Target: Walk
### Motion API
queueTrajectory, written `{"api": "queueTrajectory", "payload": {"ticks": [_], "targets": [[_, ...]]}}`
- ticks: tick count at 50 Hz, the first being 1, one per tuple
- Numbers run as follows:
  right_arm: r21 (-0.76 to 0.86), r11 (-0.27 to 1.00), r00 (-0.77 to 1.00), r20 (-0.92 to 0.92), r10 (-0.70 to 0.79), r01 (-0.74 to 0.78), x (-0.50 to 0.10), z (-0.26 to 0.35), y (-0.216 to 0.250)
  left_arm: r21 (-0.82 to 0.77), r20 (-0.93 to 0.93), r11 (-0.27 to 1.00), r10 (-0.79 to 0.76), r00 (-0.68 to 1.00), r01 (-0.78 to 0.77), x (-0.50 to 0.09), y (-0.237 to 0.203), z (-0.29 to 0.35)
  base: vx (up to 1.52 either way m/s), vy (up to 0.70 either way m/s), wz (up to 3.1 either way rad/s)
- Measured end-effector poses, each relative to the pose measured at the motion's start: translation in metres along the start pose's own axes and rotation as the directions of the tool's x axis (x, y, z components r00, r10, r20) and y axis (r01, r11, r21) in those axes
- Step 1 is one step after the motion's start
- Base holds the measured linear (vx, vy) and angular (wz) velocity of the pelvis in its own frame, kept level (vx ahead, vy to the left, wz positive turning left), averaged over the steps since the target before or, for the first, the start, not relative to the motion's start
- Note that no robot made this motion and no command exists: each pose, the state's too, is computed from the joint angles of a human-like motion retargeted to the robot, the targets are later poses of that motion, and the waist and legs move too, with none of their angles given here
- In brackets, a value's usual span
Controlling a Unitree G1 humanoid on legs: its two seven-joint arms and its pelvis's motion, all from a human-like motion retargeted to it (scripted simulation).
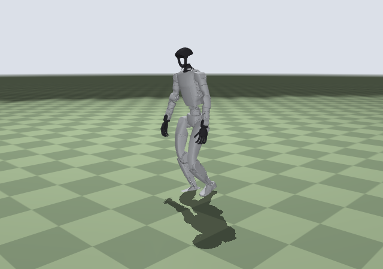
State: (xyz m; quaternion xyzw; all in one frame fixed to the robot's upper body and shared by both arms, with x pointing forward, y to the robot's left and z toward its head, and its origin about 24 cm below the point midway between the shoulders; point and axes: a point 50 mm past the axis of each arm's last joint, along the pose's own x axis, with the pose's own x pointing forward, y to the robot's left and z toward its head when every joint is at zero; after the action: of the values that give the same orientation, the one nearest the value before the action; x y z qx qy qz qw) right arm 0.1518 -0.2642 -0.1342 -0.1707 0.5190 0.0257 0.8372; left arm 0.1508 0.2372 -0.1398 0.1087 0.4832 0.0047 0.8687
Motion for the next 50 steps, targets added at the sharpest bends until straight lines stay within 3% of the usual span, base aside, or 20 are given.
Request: {"api": "queueTrajectory", "payload": {"ticks": [17, 34, 50], "targets": [[-0.178, 0.983, 0.999, 0.014, 0.038, -0.035, 0.002, 0.008, 0.008, 0.074, -0.176, 0.993, -0.075, 0.982, 0.089, -0.009, -0.02, -0.046, 0.36, 0.02, 0.19], [-0.113, 0.99, 0.996, -0.037, 0.076, -0.08, 0.002, -0.006, 0.024, 0.04, -0.123, 0.998, -0.036, 0.992, 0.041, -0.003, -0.009, -0.026, 0.36, 0.08, 0.49], [-0.089, 0.995, 0.997, 0.053, 0.048, -0.043, 0.004, 0.018, 0.019, 0.064, -0.096, 0.998, 0.026, 0.995, -0.02, -0.001, -0.001, -0.015, 0.26, 0.07, 0.28]]}}
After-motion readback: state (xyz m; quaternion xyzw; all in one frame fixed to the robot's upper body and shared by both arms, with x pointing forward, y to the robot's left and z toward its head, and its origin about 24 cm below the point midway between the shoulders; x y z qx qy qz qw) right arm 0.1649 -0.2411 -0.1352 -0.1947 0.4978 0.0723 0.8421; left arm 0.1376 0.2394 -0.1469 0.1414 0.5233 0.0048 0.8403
